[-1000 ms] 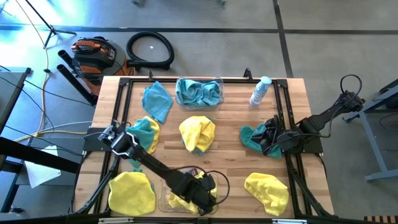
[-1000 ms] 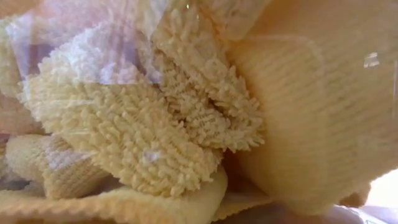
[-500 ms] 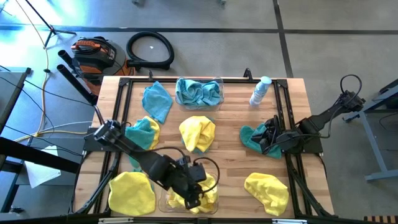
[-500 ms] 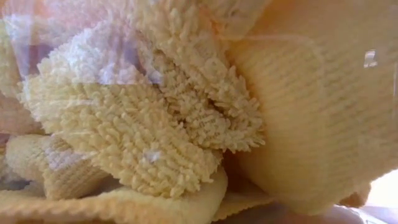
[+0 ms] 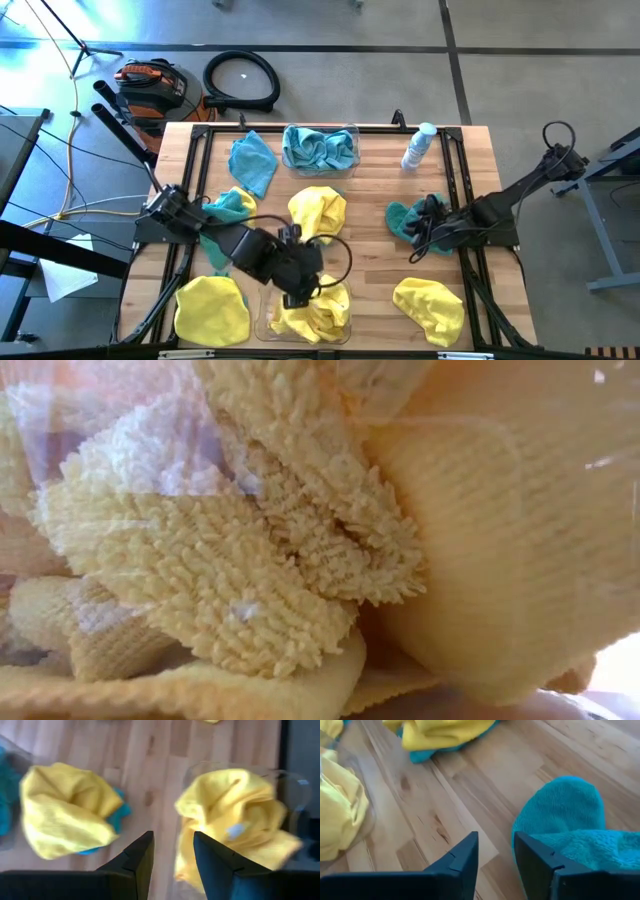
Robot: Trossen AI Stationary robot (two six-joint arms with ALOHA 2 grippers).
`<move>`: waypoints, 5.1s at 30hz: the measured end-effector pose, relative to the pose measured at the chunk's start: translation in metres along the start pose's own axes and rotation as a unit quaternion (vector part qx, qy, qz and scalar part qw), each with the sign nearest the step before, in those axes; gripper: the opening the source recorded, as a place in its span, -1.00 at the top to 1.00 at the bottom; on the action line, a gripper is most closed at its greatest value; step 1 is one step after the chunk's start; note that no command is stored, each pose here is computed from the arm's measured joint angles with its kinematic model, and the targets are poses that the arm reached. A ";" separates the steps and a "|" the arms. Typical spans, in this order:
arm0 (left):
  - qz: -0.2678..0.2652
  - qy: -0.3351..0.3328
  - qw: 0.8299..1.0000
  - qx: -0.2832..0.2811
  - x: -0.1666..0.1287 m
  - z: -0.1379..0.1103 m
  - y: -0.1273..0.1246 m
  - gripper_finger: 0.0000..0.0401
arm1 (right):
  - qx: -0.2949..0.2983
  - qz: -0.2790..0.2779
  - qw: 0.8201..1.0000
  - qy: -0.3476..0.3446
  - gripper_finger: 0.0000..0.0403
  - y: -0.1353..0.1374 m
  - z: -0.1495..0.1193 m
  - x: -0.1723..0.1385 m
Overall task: Sort microfiber towel by color & place in baskets
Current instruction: Put the blue microfiber towel into the top transparent bin, then put the yellow microfiber towel into the bottom transparent bin
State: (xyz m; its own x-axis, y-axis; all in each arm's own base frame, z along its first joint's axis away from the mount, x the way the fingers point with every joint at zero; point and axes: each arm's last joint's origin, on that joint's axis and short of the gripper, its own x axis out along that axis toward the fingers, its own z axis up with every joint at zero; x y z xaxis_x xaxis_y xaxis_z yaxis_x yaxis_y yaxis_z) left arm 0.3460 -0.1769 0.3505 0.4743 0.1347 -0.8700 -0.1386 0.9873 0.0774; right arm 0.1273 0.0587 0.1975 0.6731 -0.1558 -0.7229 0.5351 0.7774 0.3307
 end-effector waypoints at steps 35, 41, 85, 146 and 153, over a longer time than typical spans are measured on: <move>0.064 -0.118 0.969 -0.208 0.019 -0.095 0.141 0.36 | -0.089 -0.193 0.964 0.159 0.05 -0.017 -0.020 0.037; 0.068 -0.150 0.964 -0.208 0.005 -0.119 0.153 0.36 | -0.035 -0.197 0.961 0.191 0.10 -0.017 -0.023 0.061; 0.081 -0.205 0.958 -0.184 -0.002 -0.206 0.200 0.36 | -0.093 -0.151 0.967 -0.185 0.99 0.029 0.288 0.065; 0.072 -0.200 0.957 -0.195 -0.002 -0.207 0.199 0.36 | -0.054 -0.177 0.975 0.123 0.40 -0.006 0.279 0.125; 0.073 -0.199 0.958 -0.194 0.000 -0.205 0.199 0.36 | 0.012 -0.141 0.989 0.039 0.42 0.010 0.219 0.074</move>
State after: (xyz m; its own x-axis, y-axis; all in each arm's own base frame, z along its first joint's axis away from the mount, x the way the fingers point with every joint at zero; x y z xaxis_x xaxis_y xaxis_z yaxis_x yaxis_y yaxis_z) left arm 0.1401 0.0021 0.2664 0.7088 0.3667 -0.6026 -0.5043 0.8607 -0.0693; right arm 0.2942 -0.0781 0.2806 0.4539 -0.3164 -0.8330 0.7093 0.6941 0.1229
